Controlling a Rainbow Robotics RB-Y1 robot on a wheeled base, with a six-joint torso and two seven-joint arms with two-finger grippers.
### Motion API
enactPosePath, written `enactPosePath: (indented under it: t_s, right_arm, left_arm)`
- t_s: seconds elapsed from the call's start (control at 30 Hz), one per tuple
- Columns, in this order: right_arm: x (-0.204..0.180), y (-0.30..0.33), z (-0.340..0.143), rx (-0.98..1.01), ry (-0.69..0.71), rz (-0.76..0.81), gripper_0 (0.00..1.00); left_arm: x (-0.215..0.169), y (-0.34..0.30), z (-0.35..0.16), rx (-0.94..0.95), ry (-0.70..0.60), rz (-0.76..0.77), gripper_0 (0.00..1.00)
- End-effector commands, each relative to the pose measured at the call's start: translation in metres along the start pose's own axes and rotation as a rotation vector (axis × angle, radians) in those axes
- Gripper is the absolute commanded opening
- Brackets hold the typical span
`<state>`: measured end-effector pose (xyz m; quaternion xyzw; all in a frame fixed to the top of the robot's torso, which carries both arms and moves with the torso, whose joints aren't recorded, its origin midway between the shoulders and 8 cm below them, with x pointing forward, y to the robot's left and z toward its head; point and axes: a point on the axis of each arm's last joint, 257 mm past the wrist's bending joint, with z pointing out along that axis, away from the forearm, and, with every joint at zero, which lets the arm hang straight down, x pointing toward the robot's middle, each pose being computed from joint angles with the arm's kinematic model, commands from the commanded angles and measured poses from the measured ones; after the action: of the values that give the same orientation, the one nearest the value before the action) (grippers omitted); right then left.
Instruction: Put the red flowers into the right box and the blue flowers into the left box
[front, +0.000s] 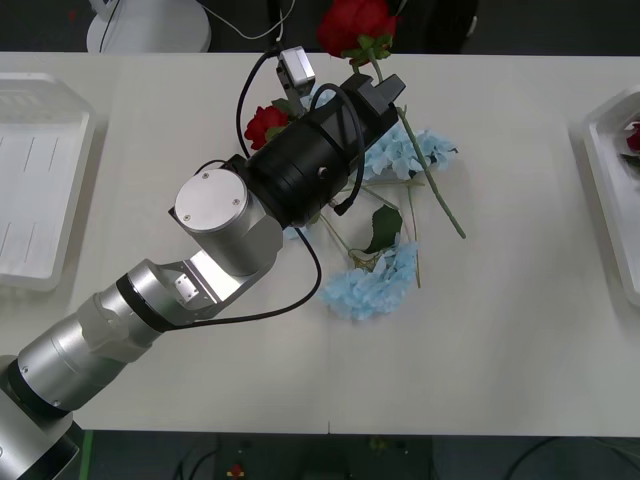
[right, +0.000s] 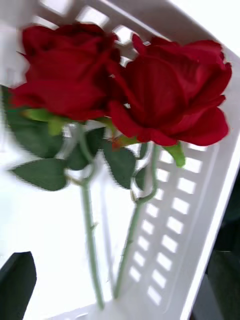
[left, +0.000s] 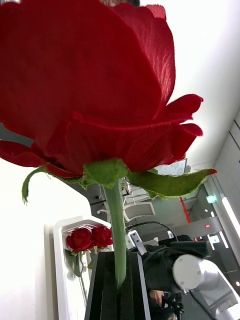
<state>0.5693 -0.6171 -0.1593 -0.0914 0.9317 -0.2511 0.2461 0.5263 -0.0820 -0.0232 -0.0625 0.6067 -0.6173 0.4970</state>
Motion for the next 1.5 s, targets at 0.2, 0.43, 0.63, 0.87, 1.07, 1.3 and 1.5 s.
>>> enactPosePath:
  t_s: [0.2,0.43,0.63,0.87,1.07,1.3,1.5]
  right_arm:
    - [-0.024,0.077,-0.073,-0.415,-0.111,-0.005,1.0]
    - [-0.012,0.193,-0.119,-0.758,-0.219,-0.05,1.0]
    - [-0.005,0.261,-0.179,-1.068,-0.265,-0.013,1.0]
    - [-0.027,0.294,-0.243,-1.314,-0.341,0.035,1.0]
    - [-0.028,0.319,-0.278,-1.37,-0.378,-0.067,1.0]
    - [-0.018,0.364,-0.299,-1.461,-0.367,-0.141,1.0]
    - [-0.023,0.399,-0.303,-1.48,-0.388,-0.158,1.0]
  left_arm:
    - [0.005,-0.039,0.013,0.07,0.011,-0.014,0.0]
    - [0.002,-0.038,0.013,0.066,0.004,-0.015,0.0]
    - [0.003,-0.038,0.014,0.067,0.002,-0.013,0.0]
    - [0.0,-0.038,0.013,0.066,-0.003,-0.012,0.0]
    - [-0.001,-0.037,0.013,0.064,-0.005,-0.012,0.0]
    - [-0.002,-0.037,0.013,0.062,-0.008,-0.014,0.0]
    - [-0.002,-0.037,0.013,0.062,-0.008,-0.015,0.0]
